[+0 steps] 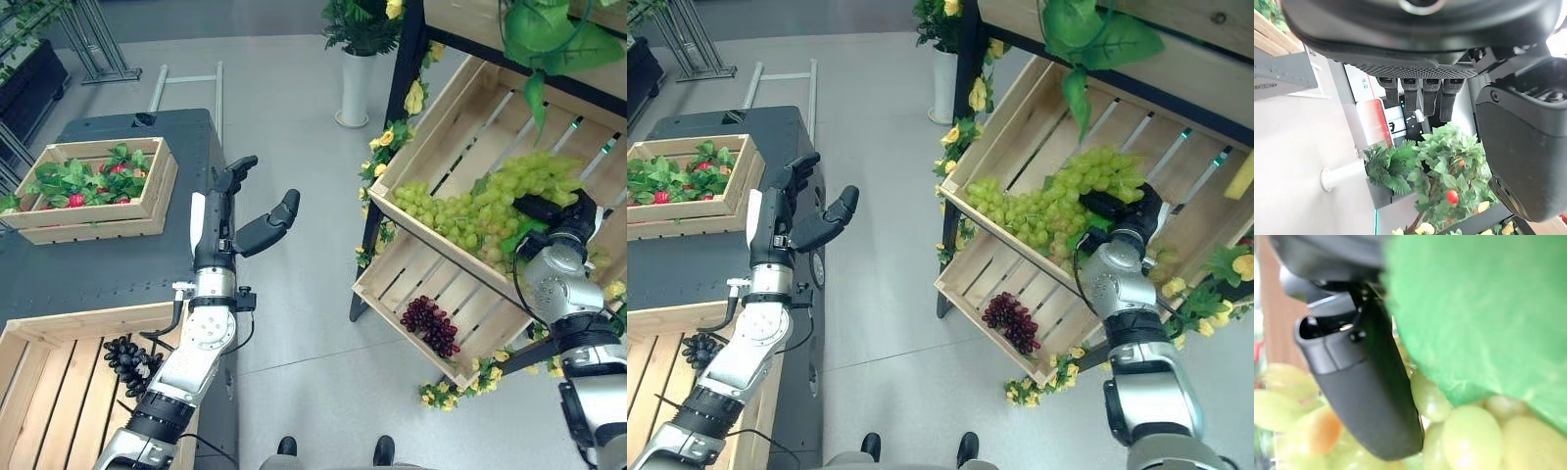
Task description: Pick up the fruits from the basket on one side to the basket on the other side
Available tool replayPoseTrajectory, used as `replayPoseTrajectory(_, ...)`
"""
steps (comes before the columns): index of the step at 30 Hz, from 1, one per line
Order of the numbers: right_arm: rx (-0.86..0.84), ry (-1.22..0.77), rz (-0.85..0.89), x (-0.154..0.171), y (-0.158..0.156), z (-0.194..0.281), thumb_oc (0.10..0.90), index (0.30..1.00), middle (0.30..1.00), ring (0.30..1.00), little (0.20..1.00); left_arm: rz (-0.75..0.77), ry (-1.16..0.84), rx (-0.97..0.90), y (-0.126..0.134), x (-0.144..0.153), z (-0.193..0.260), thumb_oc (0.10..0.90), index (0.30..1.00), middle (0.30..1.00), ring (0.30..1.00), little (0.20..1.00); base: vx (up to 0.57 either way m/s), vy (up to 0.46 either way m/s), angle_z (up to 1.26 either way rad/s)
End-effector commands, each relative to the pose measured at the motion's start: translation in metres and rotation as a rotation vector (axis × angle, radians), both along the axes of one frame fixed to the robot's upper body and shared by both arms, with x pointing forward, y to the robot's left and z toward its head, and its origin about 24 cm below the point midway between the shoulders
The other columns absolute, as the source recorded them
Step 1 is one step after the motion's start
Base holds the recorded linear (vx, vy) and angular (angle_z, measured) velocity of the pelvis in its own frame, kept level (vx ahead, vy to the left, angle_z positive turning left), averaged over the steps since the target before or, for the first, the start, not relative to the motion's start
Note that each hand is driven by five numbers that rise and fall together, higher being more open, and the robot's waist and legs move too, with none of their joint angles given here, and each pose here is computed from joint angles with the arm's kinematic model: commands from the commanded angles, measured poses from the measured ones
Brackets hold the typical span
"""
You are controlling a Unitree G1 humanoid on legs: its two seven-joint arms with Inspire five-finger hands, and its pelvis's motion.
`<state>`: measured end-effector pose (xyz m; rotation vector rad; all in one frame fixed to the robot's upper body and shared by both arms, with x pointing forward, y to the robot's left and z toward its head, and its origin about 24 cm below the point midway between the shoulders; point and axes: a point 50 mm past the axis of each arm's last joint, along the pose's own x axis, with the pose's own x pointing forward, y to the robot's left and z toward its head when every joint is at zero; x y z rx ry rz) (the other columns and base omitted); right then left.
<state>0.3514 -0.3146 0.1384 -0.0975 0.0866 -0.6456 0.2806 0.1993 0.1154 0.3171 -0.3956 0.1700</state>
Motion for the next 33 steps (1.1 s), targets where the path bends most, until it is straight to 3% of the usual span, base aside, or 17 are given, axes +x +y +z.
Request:
replayPoseTrajectory(1, -0.321, 0.125, 0.013, -0.001, -0.030, 0.035, 0.800, 0.900, 0.900, 0.900, 0.900, -0.109, -0.147, 0.047, -0.012, 0.007, 0.035, 0.800, 0.900, 0.900, 0.900, 0.900, 0.00, 0.000, 0.00)
replayPoseTrajectory(4, -0.561, 0.253, 0.043, -0.001, -0.036, 0.046, 0.800, 0.900, 0.900, 0.900, 0.900, -0.122, -0.147, 0.057, -0.013, 0.006, 0.037, 0.800, 0.900, 0.900, 0.900, 0.900, 0.00, -0.002, 0.01)
replayPoseTrajectory(8, -0.802, 0.277, 0.052, -0.001, -0.031, 0.076, 0.800, 0.900, 0.900, 0.900, 0.900, -0.124, -0.149, 0.069, -0.011, 0.004, 0.039, 0.800, 0.900, 0.900, 0.900, 0.900, 0.00, -0.001, 0.01)
replayPoseTrajectory(15, -1.003, 0.229, 0.066, -0.010, -0.024, 0.124, 0.800, 0.900, 0.900, 0.900, 0.900, -0.121, -0.163, 0.083, -0.004, -0.001, 0.044, 0.800, 0.900, 0.900, 0.900, 0.900, -0.02, 0.000, 0.00)
replayPoseTrajectory(22, -0.857, -0.060, 0.209, -0.026, 0.002, 0.159, 0.800, 0.900, 0.900, 0.900, 0.900, -0.098, -0.179, 0.094, 0.004, -0.006, 0.045, 0.800, 0.900, 0.900, 0.900, 0.900, -0.01, 0.004, -0.05)
replayPoseTrajectory(27, -0.922, -0.202, 0.194, -0.037, 0.015, 0.168, 0.800, 0.900, 0.900, 0.900, 0.900, -0.081, -0.181, 0.091, 0.007, -0.008, 0.044, 0.800, 0.900, 0.900, 0.900, 0.900, -0.01, 0.011, -0.05)
replayPoseTrajectory(33, -0.797, -0.356, 0.332, -0.045, 0.039, 0.165, 0.800, 0.900, 0.900, 0.900, 0.900, -0.067, -0.194, 0.090, 0.008, -0.010, 0.043, 0.800, 0.900, 0.900, 0.900, 0.900, -0.02, 0.005, -0.06)
